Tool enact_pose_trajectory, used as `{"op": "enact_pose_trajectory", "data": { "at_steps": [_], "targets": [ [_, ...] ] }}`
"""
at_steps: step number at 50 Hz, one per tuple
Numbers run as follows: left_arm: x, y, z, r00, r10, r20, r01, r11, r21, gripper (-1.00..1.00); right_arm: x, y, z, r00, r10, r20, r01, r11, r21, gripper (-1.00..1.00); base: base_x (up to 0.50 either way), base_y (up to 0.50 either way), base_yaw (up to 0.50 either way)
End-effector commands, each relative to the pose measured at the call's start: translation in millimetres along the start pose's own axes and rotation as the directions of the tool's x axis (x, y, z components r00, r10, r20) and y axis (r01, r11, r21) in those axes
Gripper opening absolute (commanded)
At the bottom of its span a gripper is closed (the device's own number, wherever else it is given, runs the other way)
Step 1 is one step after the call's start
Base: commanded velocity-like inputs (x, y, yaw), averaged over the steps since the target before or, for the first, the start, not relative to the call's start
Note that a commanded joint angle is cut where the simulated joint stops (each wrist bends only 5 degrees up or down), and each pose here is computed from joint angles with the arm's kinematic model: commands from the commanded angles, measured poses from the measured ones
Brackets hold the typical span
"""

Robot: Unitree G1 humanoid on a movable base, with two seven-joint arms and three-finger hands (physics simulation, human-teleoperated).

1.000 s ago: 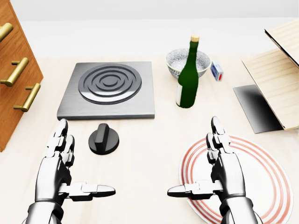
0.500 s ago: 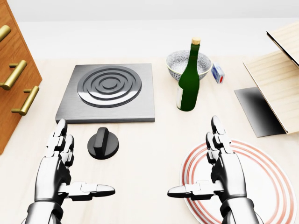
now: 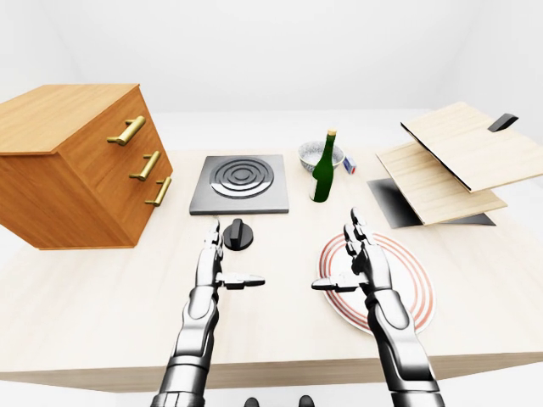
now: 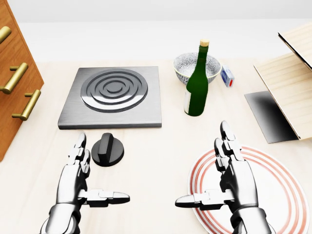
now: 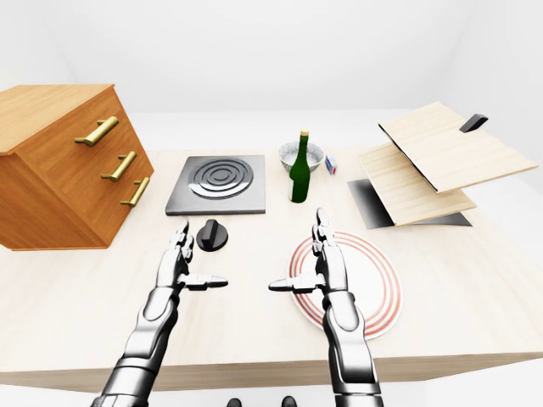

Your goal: Turn on the stove.

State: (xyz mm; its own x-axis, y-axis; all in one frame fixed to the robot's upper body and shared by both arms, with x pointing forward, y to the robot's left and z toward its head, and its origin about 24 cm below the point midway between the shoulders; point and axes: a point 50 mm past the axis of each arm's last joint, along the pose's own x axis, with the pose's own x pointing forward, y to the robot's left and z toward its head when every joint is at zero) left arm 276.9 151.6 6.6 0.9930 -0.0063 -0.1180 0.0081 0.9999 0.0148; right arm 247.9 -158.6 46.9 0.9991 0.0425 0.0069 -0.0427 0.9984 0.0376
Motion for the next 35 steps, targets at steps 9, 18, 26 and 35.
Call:
{"op": "enact_pose_trajectory", "data": {
  "at_steps": [9,18,26,35],
  "targets": [
    [8.4,-20,-39,0.979,-0.038,-0.2,0.047,0.998,0.04,1.0,1,0,1,1.0,0.005,-0.002,-0.005,1.0,0.009,1.0,0.0,0.0,0.0],
    [4.4,-32,-51,0.965,-0.063,-0.255,0.081,0.995,0.061,1.0,1,0,0,1.0,0.009,-0.004,-0.009,1.0,0.009,1.0,0.0,0.0,0.0],
    [-1.2,-42,-56,0.96,-0.089,-0.266,0.112,0.991,0.074,1.0,1,0,0,1.0,0.008,-0.004,-0.008,1.0,0.01,1.0,0.01,0.0,-0.01],
    [-6.4,-52,-58,0.956,-0.115,-0.271,0.144,0.986,0.087,1.0,0,0,0,1.0,0.009,-0.004,-0.009,1.0,0.009,1.0,0.0,0.0,0.0]
  ]
}}
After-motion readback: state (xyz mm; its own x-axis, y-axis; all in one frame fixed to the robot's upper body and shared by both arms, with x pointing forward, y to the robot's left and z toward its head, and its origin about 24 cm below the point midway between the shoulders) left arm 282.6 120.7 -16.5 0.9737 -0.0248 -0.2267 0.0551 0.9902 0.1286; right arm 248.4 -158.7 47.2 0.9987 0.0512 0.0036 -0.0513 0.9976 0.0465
